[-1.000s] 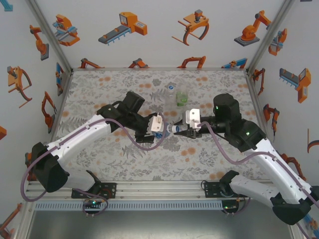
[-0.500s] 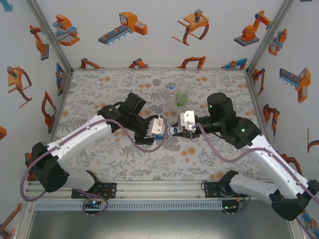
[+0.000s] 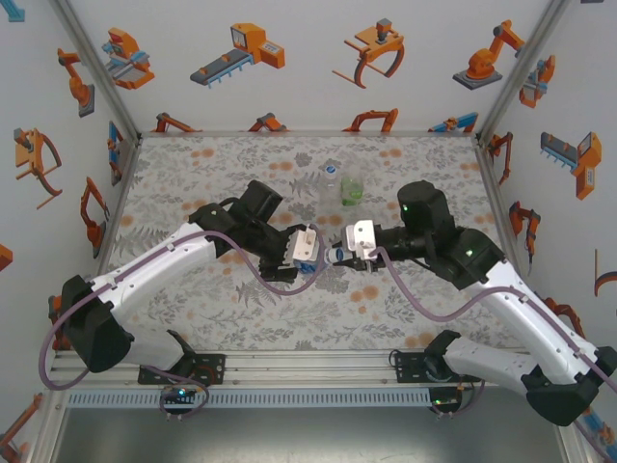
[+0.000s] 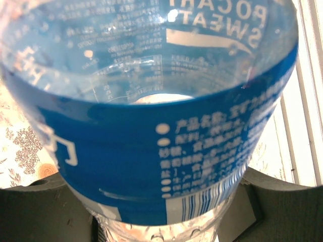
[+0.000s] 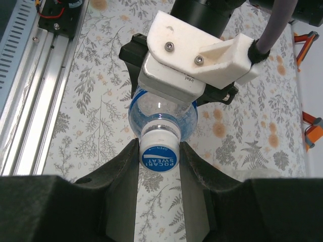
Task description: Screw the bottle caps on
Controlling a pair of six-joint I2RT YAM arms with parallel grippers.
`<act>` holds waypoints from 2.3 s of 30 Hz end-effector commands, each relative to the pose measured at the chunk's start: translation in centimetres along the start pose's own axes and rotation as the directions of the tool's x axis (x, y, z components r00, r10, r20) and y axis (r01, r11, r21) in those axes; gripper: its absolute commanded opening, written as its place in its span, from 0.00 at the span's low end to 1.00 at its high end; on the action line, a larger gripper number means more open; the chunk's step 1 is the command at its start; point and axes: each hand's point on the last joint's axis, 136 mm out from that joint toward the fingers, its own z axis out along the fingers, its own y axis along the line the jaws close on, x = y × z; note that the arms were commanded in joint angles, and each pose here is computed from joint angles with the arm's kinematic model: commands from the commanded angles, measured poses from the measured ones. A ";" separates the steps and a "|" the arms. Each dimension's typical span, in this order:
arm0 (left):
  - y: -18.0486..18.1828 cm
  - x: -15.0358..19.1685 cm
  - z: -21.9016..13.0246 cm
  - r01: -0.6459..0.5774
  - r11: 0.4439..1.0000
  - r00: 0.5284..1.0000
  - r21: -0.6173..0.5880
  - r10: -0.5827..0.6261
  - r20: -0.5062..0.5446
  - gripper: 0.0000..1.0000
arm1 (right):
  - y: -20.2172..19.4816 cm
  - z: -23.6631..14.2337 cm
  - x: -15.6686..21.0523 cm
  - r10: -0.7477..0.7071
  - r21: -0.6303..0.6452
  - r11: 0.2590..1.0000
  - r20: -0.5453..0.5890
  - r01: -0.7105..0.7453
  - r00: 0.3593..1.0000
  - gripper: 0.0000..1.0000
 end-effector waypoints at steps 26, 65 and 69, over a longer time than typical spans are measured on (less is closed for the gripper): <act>2.4 -2.2 -0.4 -0.024 0.991 0.996 -0.134 0.035 0.084 0.00 | -3.5 0.5 9.9 0.826 0.151 -0.474 0.417 -0.867 -0.379 0.13; 1.6 -1.8 -0.1 -0.038 0.996 0.997 -0.083 0.044 0.065 0.00 | -0.6 -2.4 -2.7 0.142 0.106 0.983 0.077 -0.150 0.987 0.60; 1.4 -2.1 -0.1 -0.039 0.997 0.996 -0.073 0.044 0.077 0.00 | -0.3 -2.1 -2.1 0.111 0.094 0.989 0.058 -0.117 0.992 0.59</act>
